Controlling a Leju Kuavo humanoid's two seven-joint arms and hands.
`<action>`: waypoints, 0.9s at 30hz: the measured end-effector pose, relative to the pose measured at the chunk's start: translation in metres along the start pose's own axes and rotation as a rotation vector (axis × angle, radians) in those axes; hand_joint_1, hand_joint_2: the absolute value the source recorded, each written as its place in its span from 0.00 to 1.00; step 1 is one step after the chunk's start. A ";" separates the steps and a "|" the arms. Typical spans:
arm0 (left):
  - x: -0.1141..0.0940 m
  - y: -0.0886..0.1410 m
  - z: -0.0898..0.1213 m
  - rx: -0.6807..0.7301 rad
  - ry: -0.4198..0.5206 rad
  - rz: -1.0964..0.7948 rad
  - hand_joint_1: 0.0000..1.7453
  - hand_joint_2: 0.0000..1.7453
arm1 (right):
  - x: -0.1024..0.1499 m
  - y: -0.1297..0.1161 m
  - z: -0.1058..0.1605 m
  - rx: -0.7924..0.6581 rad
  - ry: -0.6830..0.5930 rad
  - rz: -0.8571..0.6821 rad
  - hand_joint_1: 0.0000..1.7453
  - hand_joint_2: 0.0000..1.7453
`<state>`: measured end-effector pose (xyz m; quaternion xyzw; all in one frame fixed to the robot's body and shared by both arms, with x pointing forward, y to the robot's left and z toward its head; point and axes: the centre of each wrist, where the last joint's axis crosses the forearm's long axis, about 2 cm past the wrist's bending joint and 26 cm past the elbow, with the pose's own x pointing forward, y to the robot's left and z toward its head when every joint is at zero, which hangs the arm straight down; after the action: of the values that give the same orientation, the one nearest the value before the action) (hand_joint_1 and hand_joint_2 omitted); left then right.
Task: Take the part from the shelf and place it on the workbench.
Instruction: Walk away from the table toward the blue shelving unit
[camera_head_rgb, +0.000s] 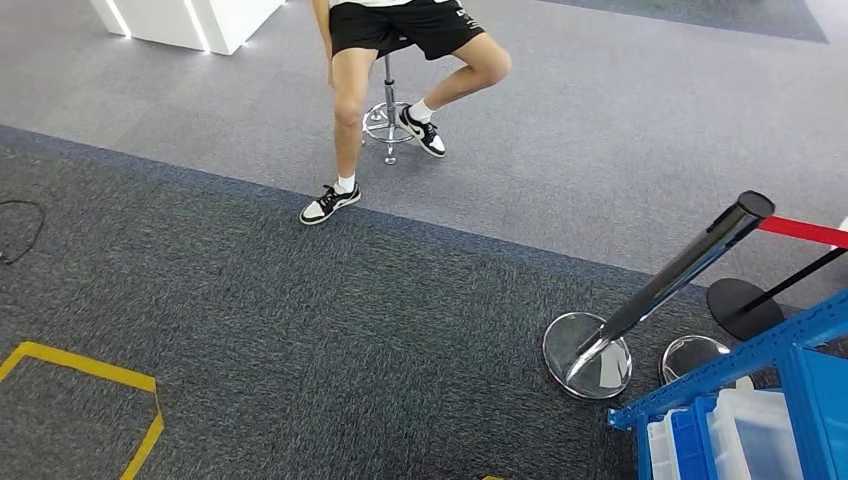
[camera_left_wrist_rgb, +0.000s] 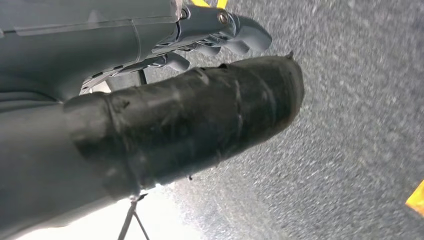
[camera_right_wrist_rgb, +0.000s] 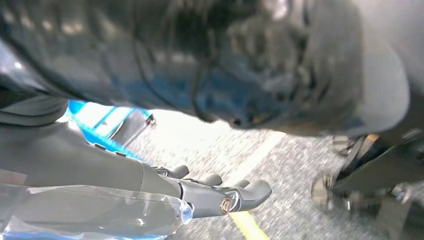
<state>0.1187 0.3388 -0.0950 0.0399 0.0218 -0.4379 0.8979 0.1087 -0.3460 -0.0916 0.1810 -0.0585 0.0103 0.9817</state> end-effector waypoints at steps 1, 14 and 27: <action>0.000 0.002 0.001 0.001 -0.001 0.018 0.00 0.00 | 0.001 -0.004 0.002 -0.007 0.007 0.020 0.00 0.00; -0.026 0.001 -0.004 -0.009 -0.034 0.236 0.00 0.00 | -0.013 -0.058 0.032 -0.118 0.016 0.250 0.00 0.00; -0.056 -0.006 -0.007 -0.067 -0.051 0.477 0.00 1.00 | -0.007 -0.055 0.032 -0.080 0.091 0.480 0.00 0.00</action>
<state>0.0797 0.3802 -0.0984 0.0030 0.0035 -0.2132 0.9770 0.1006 -0.4093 -0.0823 0.1222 -0.0559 0.2490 0.9591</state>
